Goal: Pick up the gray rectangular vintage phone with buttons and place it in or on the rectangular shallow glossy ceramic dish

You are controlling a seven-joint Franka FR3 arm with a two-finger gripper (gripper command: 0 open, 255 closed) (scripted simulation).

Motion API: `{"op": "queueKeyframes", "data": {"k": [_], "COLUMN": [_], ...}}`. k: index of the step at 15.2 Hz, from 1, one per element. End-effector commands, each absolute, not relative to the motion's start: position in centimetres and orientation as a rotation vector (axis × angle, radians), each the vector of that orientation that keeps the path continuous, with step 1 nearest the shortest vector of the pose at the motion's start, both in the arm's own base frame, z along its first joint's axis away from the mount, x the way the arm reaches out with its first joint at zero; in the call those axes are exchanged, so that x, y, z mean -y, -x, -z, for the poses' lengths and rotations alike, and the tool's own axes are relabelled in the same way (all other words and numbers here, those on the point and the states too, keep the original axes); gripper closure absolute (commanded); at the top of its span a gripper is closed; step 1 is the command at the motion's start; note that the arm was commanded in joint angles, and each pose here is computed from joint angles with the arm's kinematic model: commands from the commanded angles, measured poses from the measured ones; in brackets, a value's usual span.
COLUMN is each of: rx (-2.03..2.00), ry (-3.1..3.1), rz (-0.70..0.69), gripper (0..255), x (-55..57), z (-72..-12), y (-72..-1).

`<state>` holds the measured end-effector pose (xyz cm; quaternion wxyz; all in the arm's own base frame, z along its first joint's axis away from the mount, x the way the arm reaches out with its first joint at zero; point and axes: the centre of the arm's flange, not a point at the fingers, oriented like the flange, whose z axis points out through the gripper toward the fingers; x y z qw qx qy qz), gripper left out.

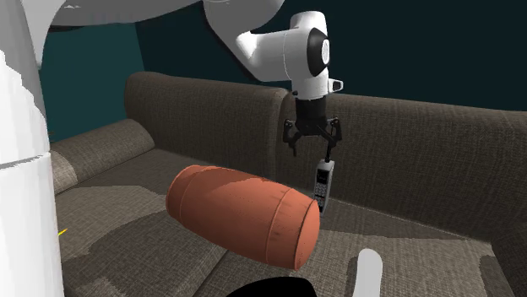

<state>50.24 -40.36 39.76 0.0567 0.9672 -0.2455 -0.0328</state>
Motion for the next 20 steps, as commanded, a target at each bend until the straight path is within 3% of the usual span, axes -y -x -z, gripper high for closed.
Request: {"op": "queueKeyframes", "data": {"k": [1, 11, 18, 19, 20], "rx": [0.787, 0.819, 0.819, 0.819, 0.819], "ry": [-2.923, -2.915, -2.915, -2.915, -2.915], "rz": [0.109, 0.116, 0.116, 0.116, 0.116], "gripper": [0, 0, 0, 255, 255], "x": [42.7, 44.8, 44.8, 44.8, 44.8], "z": [-38.3, -33.3, -33.3, -33.3, -33.3], "y": [-50.8, -50.5, -50.5, -50.5, -50.5]}}
